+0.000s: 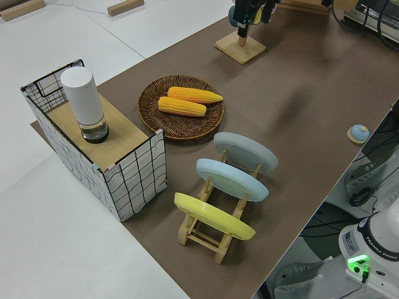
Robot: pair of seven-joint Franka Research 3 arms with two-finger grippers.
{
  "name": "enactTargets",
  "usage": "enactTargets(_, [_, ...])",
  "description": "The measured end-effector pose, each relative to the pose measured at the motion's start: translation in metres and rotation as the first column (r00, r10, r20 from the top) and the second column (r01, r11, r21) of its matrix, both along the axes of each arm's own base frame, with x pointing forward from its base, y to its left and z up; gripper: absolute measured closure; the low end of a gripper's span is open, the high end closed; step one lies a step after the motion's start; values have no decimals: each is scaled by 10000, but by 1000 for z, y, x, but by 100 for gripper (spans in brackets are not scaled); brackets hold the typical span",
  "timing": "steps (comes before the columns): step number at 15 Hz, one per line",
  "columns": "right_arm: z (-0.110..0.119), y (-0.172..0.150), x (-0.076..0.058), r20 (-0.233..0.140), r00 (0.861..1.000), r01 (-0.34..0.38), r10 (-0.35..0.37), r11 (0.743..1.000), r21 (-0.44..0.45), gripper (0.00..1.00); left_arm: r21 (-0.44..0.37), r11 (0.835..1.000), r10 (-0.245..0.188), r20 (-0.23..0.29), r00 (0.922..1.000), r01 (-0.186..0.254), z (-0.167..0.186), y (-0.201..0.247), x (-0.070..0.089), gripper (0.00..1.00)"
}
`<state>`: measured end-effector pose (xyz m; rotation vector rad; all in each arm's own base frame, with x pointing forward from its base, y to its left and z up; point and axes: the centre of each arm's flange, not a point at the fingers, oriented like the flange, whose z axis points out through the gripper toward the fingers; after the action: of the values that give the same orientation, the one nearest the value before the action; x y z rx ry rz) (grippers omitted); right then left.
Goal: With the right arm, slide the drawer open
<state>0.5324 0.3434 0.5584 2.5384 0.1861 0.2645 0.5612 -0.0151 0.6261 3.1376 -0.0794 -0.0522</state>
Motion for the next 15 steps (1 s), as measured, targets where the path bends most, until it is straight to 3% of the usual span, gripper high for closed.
enactTargets(3, [34,-37,4,-350,9979,600,-551,9852,1604,1,0,10000,0,0,10000,0,0,0,0,0])
enactTargets(7, [65,-82,8,-907,9902,1298,-1060,9380,3214,1,0,10000,0,0,10000,0,0,0,0,0])
enactTargets(10, [83,-126,16,-1407,9853,1480,-966,8943,4223,1,0,10000,0,0,10000,0,0,0,0,0])
enactTargets(13, [94,-182,28,-1696,9808,1687,-961,8545,4914,1,0,10000,0,0,10000,0,0,0,0,0])
enactTargets(15, [93,-213,36,-1792,9795,1711,-922,8505,4975,1,0,10000,0,0,10000,0,0,0,0,0])
